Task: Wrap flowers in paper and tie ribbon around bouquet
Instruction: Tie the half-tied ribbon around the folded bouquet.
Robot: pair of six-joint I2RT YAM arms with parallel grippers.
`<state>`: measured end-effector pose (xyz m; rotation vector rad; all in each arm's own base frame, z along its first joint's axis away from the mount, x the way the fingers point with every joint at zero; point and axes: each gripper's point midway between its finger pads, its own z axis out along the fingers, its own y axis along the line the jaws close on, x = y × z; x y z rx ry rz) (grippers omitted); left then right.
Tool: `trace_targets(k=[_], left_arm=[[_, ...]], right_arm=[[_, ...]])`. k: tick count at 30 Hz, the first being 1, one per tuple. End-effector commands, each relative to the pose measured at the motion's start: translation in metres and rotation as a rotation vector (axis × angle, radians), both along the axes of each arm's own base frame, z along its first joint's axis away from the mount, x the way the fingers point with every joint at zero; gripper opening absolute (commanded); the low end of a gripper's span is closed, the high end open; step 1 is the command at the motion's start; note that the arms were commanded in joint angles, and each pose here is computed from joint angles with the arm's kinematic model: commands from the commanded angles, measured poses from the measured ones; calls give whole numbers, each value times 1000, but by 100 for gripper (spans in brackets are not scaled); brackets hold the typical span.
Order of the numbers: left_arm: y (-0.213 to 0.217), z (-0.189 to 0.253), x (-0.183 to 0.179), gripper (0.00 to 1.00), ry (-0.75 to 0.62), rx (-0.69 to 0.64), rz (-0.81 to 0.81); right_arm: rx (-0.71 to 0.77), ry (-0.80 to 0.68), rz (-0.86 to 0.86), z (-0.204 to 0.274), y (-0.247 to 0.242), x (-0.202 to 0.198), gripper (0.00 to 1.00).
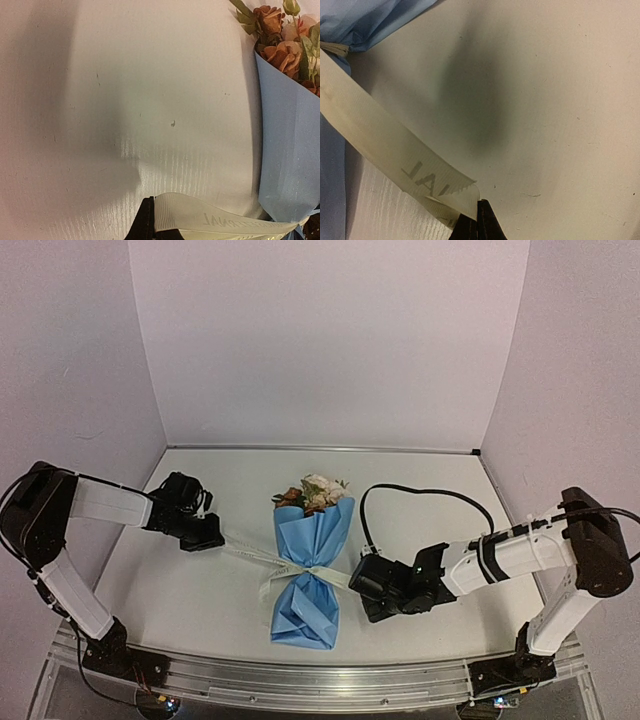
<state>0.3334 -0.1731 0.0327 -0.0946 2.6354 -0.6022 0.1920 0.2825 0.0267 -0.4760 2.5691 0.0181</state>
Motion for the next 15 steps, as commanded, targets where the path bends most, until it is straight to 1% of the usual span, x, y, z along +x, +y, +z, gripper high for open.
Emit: trace_targets(k=[1, 8, 12, 15], left_arm=[[34, 2, 9, 0, -40, 95, 91], [46, -7, 5, 0, -2, 75, 137], [37, 4, 9, 0, -36, 29, 102], [16, 18, 8, 0, -74, -27, 29]], right_arm=[[-137, 71, -44, -19, -43, -13, 0], [-110, 113, -135, -31, -63, -14, 0], [-74, 134, -95, -29, -51, -15, 0], [-34, 147, -52, -23, -34, -15, 0]])
